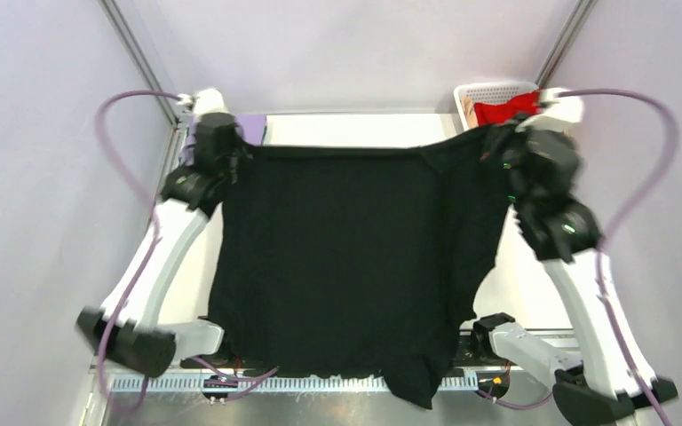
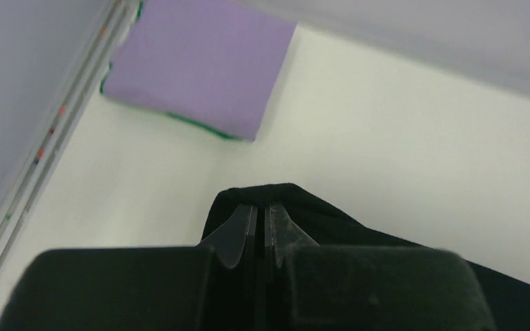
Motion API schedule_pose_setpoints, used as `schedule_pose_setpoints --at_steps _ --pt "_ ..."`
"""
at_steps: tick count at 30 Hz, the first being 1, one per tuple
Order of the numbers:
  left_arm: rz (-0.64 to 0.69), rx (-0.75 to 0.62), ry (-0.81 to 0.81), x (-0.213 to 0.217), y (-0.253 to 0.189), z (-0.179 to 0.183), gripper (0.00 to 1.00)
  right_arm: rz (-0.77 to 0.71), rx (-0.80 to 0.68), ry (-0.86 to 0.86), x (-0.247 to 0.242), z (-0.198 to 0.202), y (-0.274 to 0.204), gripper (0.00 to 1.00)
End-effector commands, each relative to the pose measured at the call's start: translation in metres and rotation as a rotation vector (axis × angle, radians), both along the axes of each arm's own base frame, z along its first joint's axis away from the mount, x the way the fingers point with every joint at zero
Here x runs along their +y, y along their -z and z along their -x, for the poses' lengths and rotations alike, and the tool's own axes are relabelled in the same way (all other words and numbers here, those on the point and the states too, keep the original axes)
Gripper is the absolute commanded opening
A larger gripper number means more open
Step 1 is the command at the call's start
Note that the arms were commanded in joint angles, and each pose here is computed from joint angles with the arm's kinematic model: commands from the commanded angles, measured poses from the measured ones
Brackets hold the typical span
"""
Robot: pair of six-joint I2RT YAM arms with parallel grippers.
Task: Fold and stack the t-shirts
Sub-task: Flatten out the tshirt
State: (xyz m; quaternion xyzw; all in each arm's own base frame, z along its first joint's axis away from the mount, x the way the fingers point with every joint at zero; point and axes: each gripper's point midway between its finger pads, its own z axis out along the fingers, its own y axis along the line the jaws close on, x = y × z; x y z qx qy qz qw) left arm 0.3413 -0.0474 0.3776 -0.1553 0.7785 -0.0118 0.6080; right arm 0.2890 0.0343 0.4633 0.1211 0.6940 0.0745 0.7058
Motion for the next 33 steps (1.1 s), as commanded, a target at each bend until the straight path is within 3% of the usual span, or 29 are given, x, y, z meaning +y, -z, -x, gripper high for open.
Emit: schedule_pose_setpoints --at_steps 1,6,12,29,32,33 --pt "-0.082 0.19 -0.068 0.002 0.101 -0.062 0.0 -0.058 0.089 0.121 0.001 -0.059 0.083 0.05" --pt "-0.111 0.422 -0.079 -0.005 0.193 -0.102 0.0 -0.042 0.295 0.097 0.024 -0.108 0.195 0.05" --pt "-0.104 0.519 -0.07 -0.012 0.238 -0.125 0.0 -0.014 0.452 0.058 0.043 -0.142 0.262 0.05" --pt "-0.01 0.641 -0.197 -0.003 0.274 -0.166 0.0 -0.005 0.58 0.171 0.035 -0.212 0.306 0.07" --pt "0.018 0.656 -0.295 0.007 0.269 -0.18 0.14 -0.023 0.661 0.198 0.026 -0.232 0.324 0.13" --pt "0.046 0.657 -0.337 0.011 0.264 -0.185 0.27 -0.049 0.662 0.214 0.026 -0.25 0.328 0.14"
